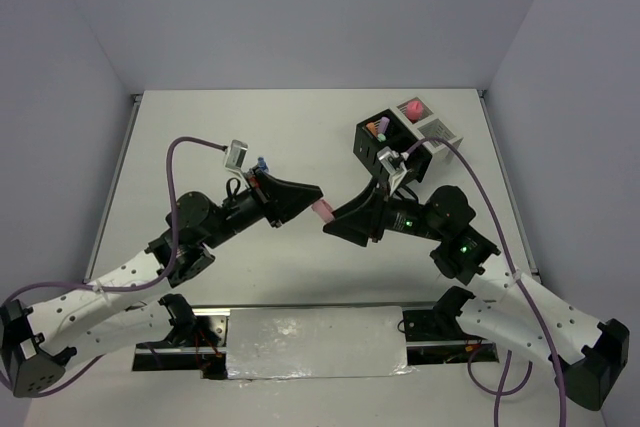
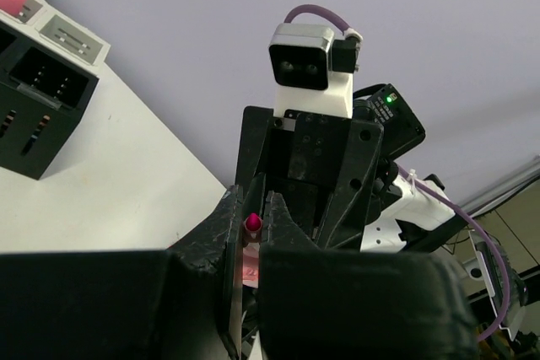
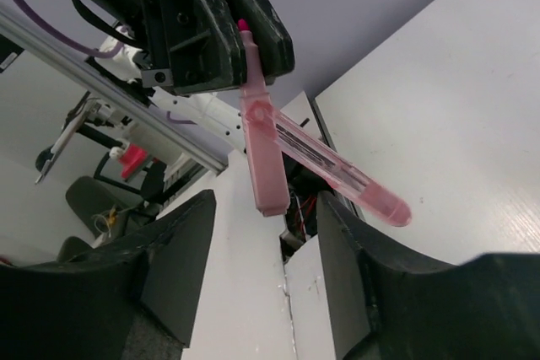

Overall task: Sort the stationery into containers
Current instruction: Close the pen cap on the pen.

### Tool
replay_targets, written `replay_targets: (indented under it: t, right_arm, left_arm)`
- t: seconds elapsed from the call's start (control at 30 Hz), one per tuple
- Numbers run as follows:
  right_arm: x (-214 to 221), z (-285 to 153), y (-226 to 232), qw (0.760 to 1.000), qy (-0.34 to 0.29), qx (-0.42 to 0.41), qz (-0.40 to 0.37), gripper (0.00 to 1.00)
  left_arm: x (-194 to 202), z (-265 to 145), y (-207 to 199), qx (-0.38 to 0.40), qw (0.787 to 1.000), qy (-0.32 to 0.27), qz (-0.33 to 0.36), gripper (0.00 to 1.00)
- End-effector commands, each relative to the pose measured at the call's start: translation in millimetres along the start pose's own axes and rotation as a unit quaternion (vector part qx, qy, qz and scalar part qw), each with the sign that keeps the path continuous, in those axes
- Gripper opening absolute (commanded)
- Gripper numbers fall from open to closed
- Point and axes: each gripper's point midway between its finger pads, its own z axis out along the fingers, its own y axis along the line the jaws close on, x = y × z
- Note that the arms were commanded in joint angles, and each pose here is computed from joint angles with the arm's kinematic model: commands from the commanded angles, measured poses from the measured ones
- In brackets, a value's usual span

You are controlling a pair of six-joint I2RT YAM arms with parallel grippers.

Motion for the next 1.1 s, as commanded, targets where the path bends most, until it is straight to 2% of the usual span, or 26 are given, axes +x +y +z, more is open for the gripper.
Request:
replay_targets:
  t: [0.0, 0.13, 0.43, 0.63, 0.67, 0.73, 0.77, 0.83, 0.87, 0.93, 0.97, 1.07]
  right_arm:
    - [-17, 2, 16, 0.999, -0.033, -0.028, -0.014, 0.58]
    - [-29, 4, 22, 0.998, -0.049, -0.031, -0.031, 0.55]
    - [-34, 20, 21, 0.998, -0.041, -0.047, -0.007, 0.5]
    - [-30, 22, 13, 0.998, -0.04, -0.04, -0.008, 0.32]
    - [-31, 22, 12, 0.998, -0.042, -0.036, -0.008, 0.24]
    - [-32, 21, 12, 0.998, -0.044, -0.035, -0.015, 0.16]
    - [-32, 21, 12, 0.998, -0.045, -0.033, -0.016, 0.08]
    - [-33, 19, 11, 0.998, -0.048, -0.029, -0.024, 0.01]
    - [-33, 19, 10, 0.998, -0.049, -0.024, -0.024, 0.0]
    - [-32, 18, 8, 0.998, -0.046, -0.018, -0.03, 0.0]
    - [-31, 17, 6, 0.998, -0.045, -0.015, -0.031, 0.0]
    - [-27, 15, 1, 0.999, -0.037, 0.0, -0.037, 0.0]
  left_arm:
    - [-11, 2, -24, 0.05, 0.999, -0.017, -0.005, 0.0]
    - [-4, 1, -17, 0.044, 0.999, -0.009, -0.012, 0.0]
    - [9, 4, -6, 0.03, 0.999, 0.01, -0.023, 0.0]
    - [-1, 8, -6, 0.008, 1.0, 0.009, -0.008, 0.0]
    - [-3, 8, -7, 0.007, 1.0, 0.006, -0.005, 0.0]
    - [-10, 8, -12, 0.007, 1.0, 0.0, 0.003, 0.02]
    - [-9, 8, -10, 0.001, 1.0, 0.004, 0.007, 0.05]
    - [-16, 9, -15, -0.001, 1.0, 0.001, 0.013, 0.38]
    - [-15, 8, -10, -0.015, 1.0, 0.004, 0.019, 0.73]
    - [-26, 8, -17, -0.018, 0.999, -0.004, 0.032, 0.96]
    - [-31, 8, -18, -0.024, 0.999, -0.006, 0.048, 0.99]
    - [-56, -1, -30, -0.057, 0.995, -0.018, 0.085, 0.99]
